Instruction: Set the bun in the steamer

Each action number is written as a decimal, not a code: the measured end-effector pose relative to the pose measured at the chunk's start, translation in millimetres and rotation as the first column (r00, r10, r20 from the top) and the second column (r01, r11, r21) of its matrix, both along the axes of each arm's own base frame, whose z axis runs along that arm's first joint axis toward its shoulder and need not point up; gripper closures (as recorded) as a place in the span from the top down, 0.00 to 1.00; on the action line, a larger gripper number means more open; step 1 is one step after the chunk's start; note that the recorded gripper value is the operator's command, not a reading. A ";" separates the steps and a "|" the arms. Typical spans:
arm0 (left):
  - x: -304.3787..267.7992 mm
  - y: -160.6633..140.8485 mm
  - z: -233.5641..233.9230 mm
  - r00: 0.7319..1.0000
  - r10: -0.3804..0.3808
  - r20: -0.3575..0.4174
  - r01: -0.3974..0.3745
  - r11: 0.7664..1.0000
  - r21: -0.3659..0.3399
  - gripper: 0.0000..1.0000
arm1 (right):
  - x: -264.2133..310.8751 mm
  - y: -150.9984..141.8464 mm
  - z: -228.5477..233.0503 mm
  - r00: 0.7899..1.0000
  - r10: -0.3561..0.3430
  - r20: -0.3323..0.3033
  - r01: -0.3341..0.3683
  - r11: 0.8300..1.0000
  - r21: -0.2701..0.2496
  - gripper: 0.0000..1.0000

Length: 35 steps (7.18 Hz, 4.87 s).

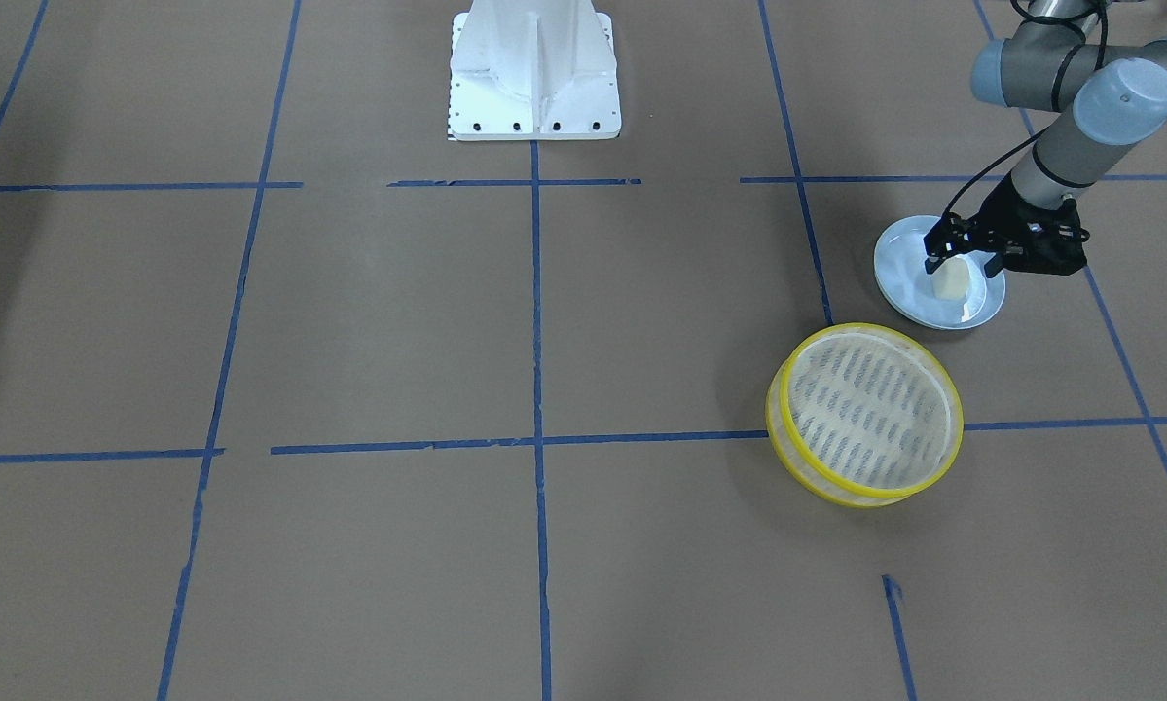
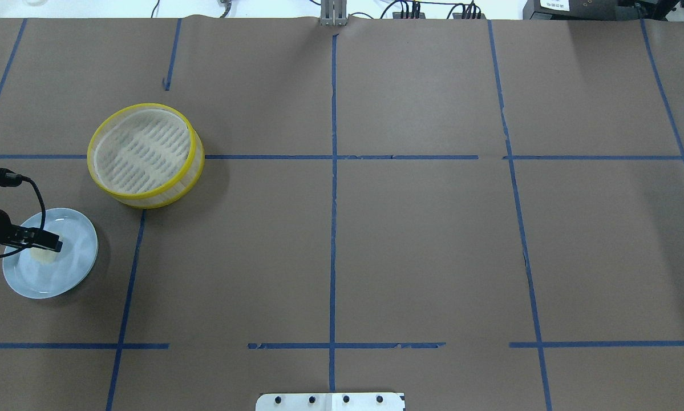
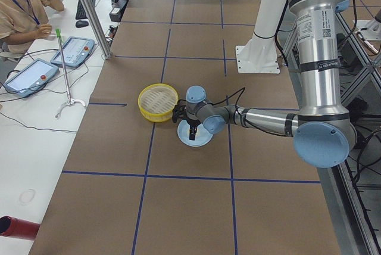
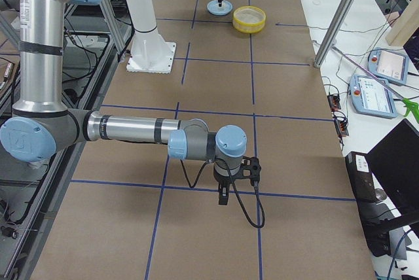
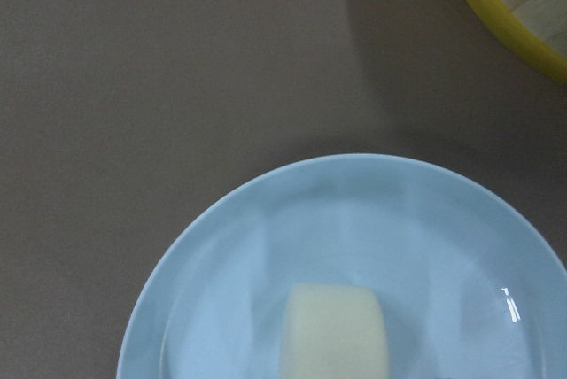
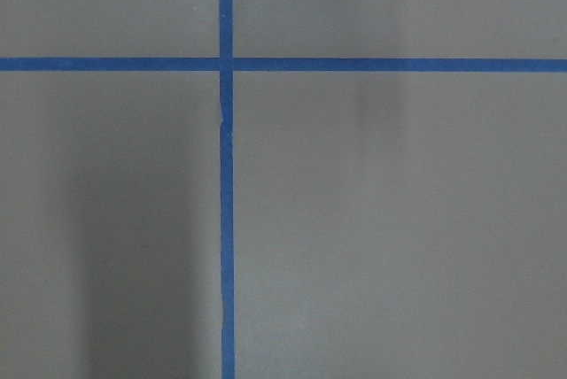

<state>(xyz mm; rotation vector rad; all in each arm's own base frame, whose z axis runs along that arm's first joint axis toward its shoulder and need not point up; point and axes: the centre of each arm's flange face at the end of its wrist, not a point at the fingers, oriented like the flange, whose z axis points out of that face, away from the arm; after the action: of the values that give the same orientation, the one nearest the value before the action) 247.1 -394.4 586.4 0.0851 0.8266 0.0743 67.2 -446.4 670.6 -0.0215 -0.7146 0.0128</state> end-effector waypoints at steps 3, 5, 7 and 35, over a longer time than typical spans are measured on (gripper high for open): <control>6.7 1.1 3.7 1.000 0.012 0.005 -0.012 1.000 -0.006 0.68 | 0.0 0.0 0.0 1.000 0.000 0.000 0.000 1.000 0.000 1.00; 8.8 0.4 7.1 1.000 0.015 0.009 -0.015 1.000 -0.009 0.52 | 0.0 0.0 0.0 1.000 0.000 0.000 0.000 1.000 -0.001 1.00; 10.2 -0.7 5.7 1.000 0.015 0.007 -0.015 1.000 -0.007 0.42 | 0.0 0.0 0.0 1.000 0.000 0.000 0.000 1.000 -0.001 1.00; 6.9 -194.4 -170.5 0.988 -0.148 -0.034 0.150 0.986 0.071 0.99 | 0.0 0.0 0.0 1.000 0.000 0.000 0.000 1.000 -0.001 1.00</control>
<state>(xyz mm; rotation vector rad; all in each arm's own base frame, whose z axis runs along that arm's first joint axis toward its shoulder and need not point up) 254.0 -588.7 415.9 0.2171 0.8435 -0.0377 67.1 -446.4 670.6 -0.0220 -0.7146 0.0130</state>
